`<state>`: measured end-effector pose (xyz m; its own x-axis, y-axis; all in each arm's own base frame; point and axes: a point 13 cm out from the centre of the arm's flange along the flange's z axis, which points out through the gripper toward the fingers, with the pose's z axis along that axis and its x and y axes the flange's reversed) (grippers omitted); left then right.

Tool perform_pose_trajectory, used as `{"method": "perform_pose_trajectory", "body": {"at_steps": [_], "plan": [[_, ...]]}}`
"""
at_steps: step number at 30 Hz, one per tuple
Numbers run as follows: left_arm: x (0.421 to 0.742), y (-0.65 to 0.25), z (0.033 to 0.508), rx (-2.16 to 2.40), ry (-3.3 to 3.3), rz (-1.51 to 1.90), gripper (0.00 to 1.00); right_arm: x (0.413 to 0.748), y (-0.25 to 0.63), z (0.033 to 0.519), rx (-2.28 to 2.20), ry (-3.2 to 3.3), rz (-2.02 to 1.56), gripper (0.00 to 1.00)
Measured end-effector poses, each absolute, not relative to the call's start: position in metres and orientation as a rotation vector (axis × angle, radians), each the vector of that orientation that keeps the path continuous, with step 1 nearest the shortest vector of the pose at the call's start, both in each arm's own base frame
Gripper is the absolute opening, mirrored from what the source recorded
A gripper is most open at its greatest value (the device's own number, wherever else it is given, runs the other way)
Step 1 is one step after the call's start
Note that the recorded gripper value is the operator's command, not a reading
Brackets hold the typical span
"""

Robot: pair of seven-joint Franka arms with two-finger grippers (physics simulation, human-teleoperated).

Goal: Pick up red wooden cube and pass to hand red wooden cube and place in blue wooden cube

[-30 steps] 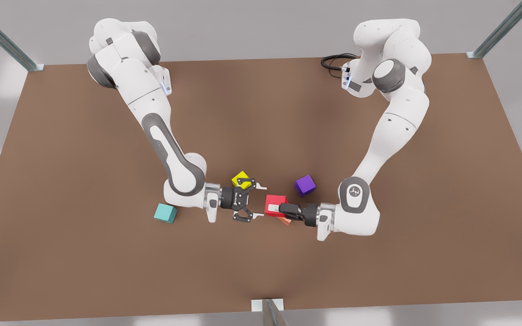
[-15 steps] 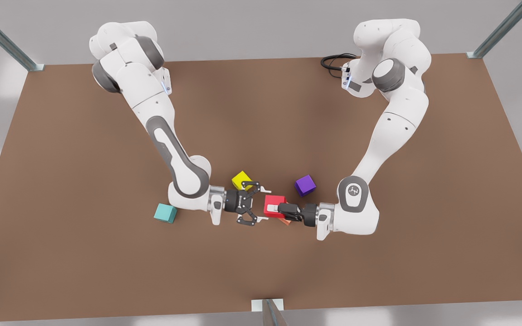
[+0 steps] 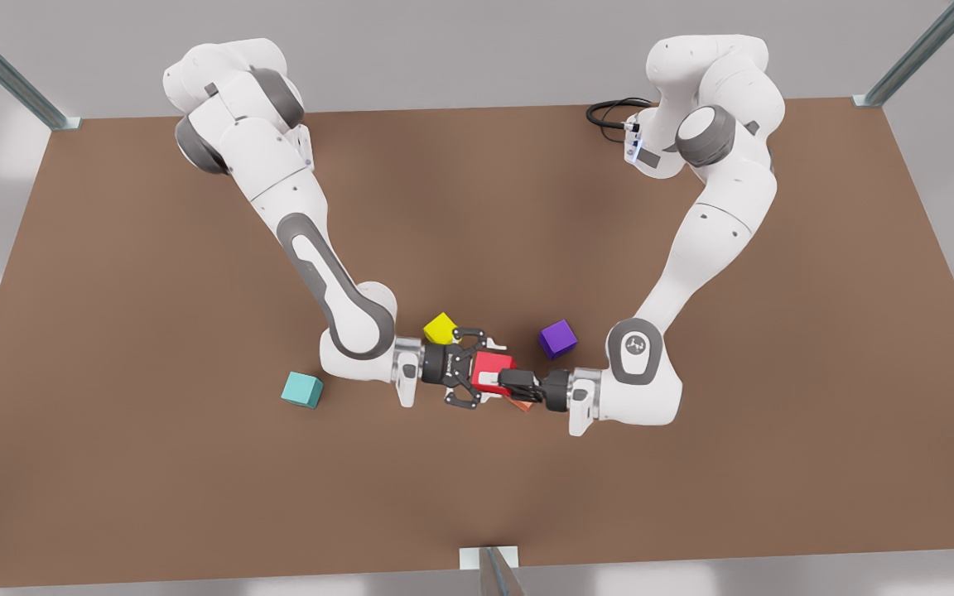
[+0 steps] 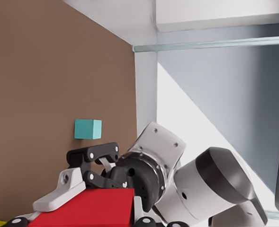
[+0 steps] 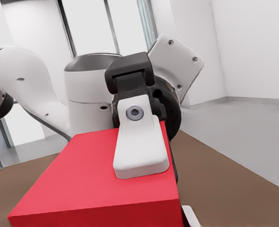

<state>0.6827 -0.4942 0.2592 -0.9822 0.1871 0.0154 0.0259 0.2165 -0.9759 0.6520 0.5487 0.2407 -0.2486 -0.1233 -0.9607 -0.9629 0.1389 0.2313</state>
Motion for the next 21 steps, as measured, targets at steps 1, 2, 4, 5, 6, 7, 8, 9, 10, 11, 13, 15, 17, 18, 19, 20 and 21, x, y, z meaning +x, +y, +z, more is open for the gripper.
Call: {"method": "perform_pose_trajectory", "body": {"at_steps": [1,2,4,5,6,7,8,9,10,11,13,15,17,18,19,20,21], "plan": [[0.683,-0.494,0.259,-0.206,-2.346,1.878,0.58,0.653,0.548,0.240,-1.093,1.551,1.218,0.43],[0.683,-0.495,0.259,-0.205,-2.346,1.879,0.58,0.653,0.548,0.240,-1.094,1.552,1.216,0.43],[0.683,-0.495,0.259,-0.203,-2.347,1.880,0.58,0.654,0.547,0.240,-1.095,1.553,1.215,0.43],[0.683,-0.495,0.259,-0.202,-2.347,1.880,0.58,0.654,0.547,0.240,-1.096,1.553,1.214,0.43],[0.683,-0.495,0.259,-0.202,-2.348,1.880,0.58,0.654,0.547,0.240,-1.096,1.554,1.214,0.43],[0.683,-0.495,0.259,-0.203,-2.348,1.881,0.58,0.654,0.547,0.240,-1.096,1.554,1.214,0.43],[0.683,-0.495,0.259,-0.203,-2.348,1.881,0.61,0.654,0.547,0.240,-1.096,1.555,1.214,0.43],[0.683,-0.495,0.259,-0.203,-2.348,1.881,0.61,0.654,0.547,0.240,-1.096,1.555,1.214,0.43],[0.683,-0.495,0.259,-0.203,-2.348,1.882,0.61,0.655,0.547,0.241,-1.095,1.556,1.215,0.43],[0.684,-0.495,0.260,-0.204,-2.348,1.883,0.61,0.655,0.547,0.242,-1.093,1.555,1.214,0.43],[0.684,-0.495,0.260,-0.206,-2.349,1.884,0.62,0.656,0.547,0.243,-1.090,1.554,1.215,0.43],[0.684,-0.495,0.261,-0.208,-2.349,1.885,0.89,0.656,0.547,0.244,-1.088,1.555,1.216,0.43],[0.683,-0.496,0.262,-0.210,-2.342,1.894,1.00,0.657,0.547,0.245,-1.086,1.554,1.216,0.43],[0.683,-0.496,0.262,-0.212,-2.341,1.896,1.00,0.658,0.547,0.246,-1.086,1.553,1.216,0.43],[0.683,-0.495,0.262,-0.214,-2.340,1.899,1.00,0.658,0.547,0.246,-1.085,1.553,1.216,0.43],[0.683,-0.496,0.262,-0.215,-2.339,1.900,1.00,0.662,0.545,0.246,-1.072,1.556,1.203,0.43],[0.684,-0.495,0.262,-0.216,-2.340,1.901,1.00,0.664,0.544,0.246,-1.061,1.558,1.190,0.43]]}}
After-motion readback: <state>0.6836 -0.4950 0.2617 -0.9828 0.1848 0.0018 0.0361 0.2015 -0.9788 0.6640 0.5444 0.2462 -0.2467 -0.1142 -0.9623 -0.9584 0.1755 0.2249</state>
